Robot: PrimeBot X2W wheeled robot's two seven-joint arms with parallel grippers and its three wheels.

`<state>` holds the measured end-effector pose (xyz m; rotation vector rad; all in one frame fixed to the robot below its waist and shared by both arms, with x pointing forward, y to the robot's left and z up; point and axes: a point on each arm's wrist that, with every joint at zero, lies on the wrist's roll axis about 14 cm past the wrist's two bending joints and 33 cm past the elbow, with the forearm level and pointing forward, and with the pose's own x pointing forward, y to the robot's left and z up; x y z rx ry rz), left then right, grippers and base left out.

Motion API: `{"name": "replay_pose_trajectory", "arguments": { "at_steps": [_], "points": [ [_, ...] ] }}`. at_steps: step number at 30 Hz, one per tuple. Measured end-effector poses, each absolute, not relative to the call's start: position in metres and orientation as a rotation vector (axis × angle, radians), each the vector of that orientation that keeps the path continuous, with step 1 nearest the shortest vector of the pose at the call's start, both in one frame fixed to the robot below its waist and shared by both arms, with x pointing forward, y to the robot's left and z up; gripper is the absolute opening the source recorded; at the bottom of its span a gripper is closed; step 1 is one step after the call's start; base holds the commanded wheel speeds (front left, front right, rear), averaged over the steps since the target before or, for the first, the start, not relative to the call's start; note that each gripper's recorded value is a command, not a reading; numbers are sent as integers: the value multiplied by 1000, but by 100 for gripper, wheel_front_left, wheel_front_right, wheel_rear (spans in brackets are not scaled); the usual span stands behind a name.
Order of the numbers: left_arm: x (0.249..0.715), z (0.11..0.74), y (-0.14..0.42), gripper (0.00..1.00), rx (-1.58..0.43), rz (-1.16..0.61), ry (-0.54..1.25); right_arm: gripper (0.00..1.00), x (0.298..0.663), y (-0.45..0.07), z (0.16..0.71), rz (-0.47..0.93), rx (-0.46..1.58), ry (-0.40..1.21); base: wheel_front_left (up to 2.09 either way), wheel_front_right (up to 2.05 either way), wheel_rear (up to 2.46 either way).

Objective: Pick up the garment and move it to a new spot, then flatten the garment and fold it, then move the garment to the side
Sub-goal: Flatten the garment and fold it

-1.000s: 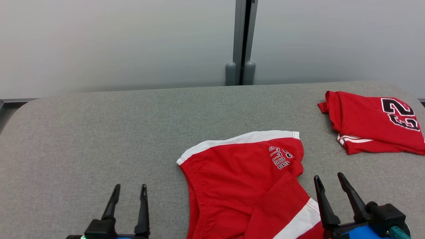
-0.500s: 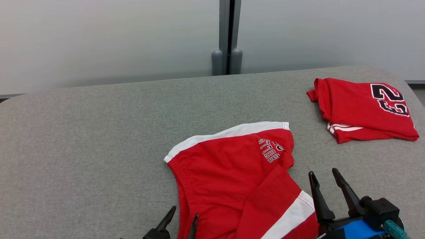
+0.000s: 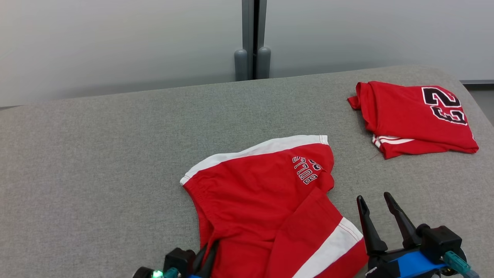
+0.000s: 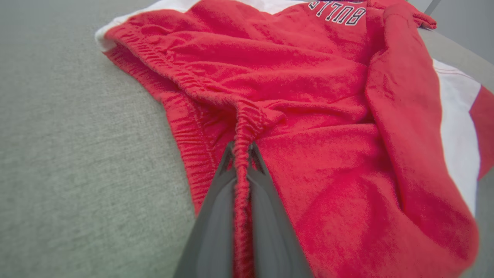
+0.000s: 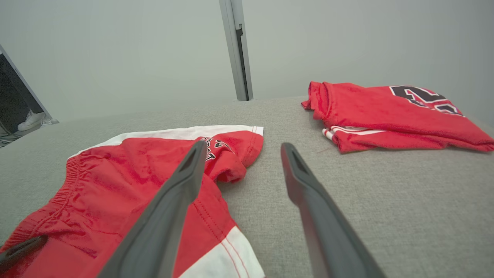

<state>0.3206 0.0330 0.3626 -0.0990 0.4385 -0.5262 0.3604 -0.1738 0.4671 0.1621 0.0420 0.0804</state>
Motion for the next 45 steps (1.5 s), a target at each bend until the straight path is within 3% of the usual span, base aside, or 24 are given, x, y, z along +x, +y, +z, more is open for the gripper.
{"name": "replay_pose_trajectory", "arguments": {
  "at_steps": [10, 21, 22, 23, 24, 35, 45],
  "points": [
    [361, 384, 104, 0, -108, -288, 343, 100, 363, -176, 463, 76, 159, 53, 0, 0, 0],
    [349, 382, 161, 0, -86, -120, 340, 100, 366, -169, 458, 96, 158, 70, 0, 0, 0],
    [346, 380, 162, 14, -86, -117, 345, 100, 366, -168, 458, 100, 158, 71, 0, 0, 0],
    [344, 381, 163, 79, -84, -116, 343, 100, 366, -167, 458, 103, 157, 73, 0, 0, 0],
    [345, 383, 162, 100, -82, -119, 334, 100, 366, -167, 457, 105, 157, 75, 0, 0, 0],
    [351, 452, 166, 100, -93, -77, 94, 100, 363, -156, 461, 138, 155, 67, 0, 0, 0],
    [336, 470, 188, 100, -73, -2, 29, 100, 357, -135, 451, 223, 138, 107, 0, 0, 0]
  ]
}}
